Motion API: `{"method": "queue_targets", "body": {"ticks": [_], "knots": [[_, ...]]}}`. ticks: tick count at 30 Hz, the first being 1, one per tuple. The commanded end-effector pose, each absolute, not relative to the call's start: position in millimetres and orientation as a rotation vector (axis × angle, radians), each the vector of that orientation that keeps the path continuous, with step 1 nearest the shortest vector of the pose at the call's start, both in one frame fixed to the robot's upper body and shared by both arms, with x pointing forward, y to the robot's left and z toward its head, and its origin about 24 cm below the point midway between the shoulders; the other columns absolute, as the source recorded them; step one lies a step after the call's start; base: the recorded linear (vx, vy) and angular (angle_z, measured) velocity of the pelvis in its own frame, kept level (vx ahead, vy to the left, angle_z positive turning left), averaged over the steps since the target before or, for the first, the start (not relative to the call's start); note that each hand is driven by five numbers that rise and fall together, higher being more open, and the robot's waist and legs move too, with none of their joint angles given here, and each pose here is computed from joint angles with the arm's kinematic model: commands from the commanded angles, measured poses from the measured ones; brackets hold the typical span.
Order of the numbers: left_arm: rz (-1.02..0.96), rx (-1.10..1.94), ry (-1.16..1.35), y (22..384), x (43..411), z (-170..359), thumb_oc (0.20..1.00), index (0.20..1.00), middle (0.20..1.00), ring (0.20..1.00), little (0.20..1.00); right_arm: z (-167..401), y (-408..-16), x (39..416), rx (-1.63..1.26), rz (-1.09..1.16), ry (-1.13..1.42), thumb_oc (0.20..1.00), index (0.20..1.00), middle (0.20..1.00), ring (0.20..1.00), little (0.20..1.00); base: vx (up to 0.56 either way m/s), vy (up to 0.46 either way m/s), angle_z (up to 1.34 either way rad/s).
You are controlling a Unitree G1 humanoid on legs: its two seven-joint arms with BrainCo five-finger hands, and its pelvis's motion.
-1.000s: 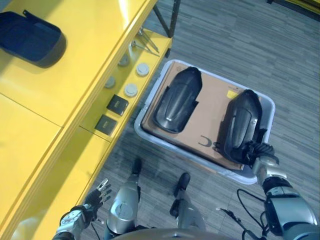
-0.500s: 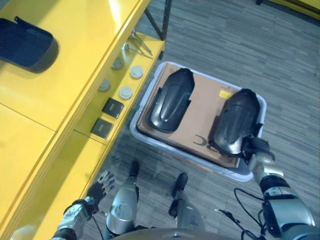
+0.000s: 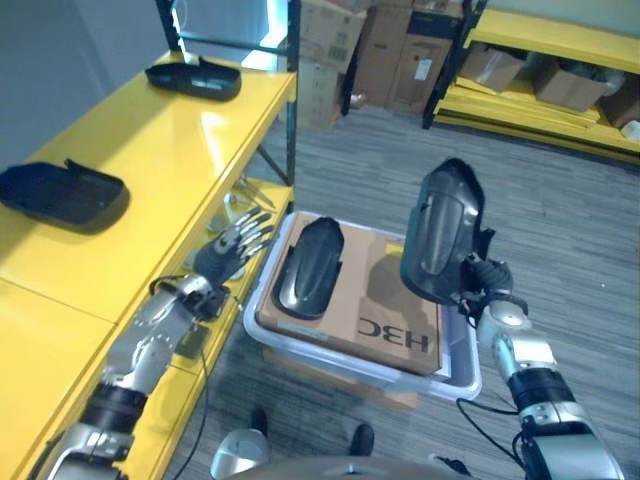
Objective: Move parts from the plastic box to the shelf.
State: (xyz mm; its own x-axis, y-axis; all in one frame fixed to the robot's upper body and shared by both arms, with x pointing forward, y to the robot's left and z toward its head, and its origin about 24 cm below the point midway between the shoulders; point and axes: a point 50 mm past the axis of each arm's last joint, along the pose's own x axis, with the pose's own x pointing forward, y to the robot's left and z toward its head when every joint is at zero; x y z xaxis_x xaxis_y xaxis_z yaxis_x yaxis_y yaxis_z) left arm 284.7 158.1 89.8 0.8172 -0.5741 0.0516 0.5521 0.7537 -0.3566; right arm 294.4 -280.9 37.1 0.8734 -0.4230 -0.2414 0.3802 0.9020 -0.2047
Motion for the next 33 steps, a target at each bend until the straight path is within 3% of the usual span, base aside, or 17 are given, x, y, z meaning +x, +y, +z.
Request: {"method": "queue_targets", "body": {"ticks": [1, 11, 19, 24, 33], "knots": [[-0.614, -0.405, 0.173, 134.3, 298.3, 79.0, 1.0, 1.0, 1.0, 1.0, 1.0, 83.9, -270.2, 322.1, -0.229, -0.319, 0.118, 0.2, 0.2, 0.2, 0.2, 0.2, 0.04, 0.055, -0.06], [-0.579, -0.234, 0.411, 64.0, 316.5, 56.1, 1.0, 1.0, 1.0, 1.0, 1.0, 80.6, -192.2, 347.3, -0.222, -0.092, 0.111, 0.2, 0.2, 0.2, 0.2, 0.2, 0.05, -0.001, -0.11], [-0.341, -0.033, 0.442, 85.5, 339.1, 44.6, 1.0, 1.0, 1.0, 1.0, 1.0, 89.6, -166.4, 357.0, -0.255, -0.032, 0.116, 0.2, 0.2, 0.2, 0.2, 0.2, 0.02, -0.006, -0.01], [-0.377, -0.073, 0.394, 91.9, 346.3, 52.7, 1.0, 1.0, 1.0, 1.0, 1.0, 85.3, -162.3, 357.1, -0.259, -0.007, 0.147, 0.2, 0.2, 0.2, 0.2, 0.2, 0.01, 0.0, 0.0], [-0.524, -0.125, 0.325, 55.5, 340.7, 75.4, 1.0, 1.0, 1.0, 1.0, 1.0, 65.0, -149.4, 353.3, -0.289, 0.06, 0.201, 0.2, 0.2, 0.2, 0.2, 0.2, 0.0, 0.0, 0.0]]}}
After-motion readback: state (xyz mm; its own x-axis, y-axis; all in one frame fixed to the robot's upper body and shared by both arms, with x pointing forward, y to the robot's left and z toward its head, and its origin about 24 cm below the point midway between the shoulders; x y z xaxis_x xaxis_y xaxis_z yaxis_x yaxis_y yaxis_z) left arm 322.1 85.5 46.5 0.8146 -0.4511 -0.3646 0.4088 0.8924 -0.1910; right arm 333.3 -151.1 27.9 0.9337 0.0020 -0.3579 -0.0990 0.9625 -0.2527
